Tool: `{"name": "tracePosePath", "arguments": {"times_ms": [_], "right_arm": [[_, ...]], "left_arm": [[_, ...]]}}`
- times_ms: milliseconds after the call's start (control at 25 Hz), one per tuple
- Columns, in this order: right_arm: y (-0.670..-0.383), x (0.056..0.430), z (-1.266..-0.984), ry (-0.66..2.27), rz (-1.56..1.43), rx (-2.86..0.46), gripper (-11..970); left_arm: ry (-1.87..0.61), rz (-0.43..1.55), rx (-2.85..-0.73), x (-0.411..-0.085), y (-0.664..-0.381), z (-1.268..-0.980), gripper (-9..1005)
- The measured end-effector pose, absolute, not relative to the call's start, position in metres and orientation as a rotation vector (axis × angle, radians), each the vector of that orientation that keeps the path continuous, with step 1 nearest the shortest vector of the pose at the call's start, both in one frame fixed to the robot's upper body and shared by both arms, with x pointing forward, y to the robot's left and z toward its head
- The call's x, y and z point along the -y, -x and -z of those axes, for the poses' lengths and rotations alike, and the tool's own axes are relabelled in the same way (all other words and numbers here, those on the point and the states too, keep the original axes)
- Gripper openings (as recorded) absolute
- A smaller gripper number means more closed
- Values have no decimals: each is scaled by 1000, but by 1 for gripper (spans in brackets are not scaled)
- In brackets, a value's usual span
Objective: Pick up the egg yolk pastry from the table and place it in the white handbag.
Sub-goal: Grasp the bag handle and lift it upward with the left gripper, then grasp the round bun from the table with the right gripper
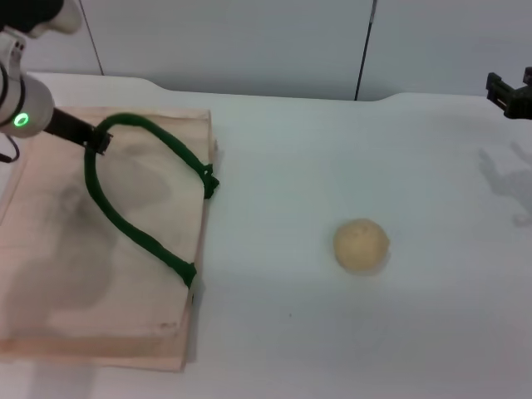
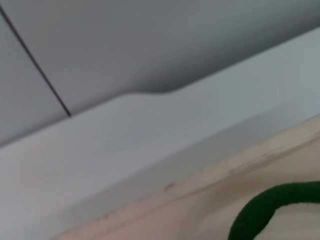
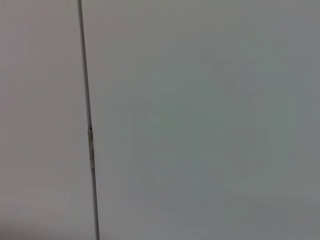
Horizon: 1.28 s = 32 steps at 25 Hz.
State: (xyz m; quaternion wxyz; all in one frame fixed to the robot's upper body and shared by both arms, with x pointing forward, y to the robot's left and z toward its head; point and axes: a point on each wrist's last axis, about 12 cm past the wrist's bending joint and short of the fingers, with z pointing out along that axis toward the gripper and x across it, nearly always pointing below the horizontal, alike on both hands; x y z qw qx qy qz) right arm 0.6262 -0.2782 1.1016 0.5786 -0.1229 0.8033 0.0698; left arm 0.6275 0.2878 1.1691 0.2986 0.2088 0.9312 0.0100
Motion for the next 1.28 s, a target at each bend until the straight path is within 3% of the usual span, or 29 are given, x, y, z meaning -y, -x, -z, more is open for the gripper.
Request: {"name": "tracePosePath", "arguments": {"times_ms": [560,960,1280], "right_arm": [[-620,262,-1096,459,-156,-1881,585],[-587,267,-1105,499,-171,-1850,604],[-578,262,-1104,615,-195,-1923,634]], "left_arm": [[-640,30,-2170,-272,-592,-1264,130],[-650,16,-2094,-274,-576,-1300,130],[-697,33,-2050,-264,-573,-1317,128]]}}
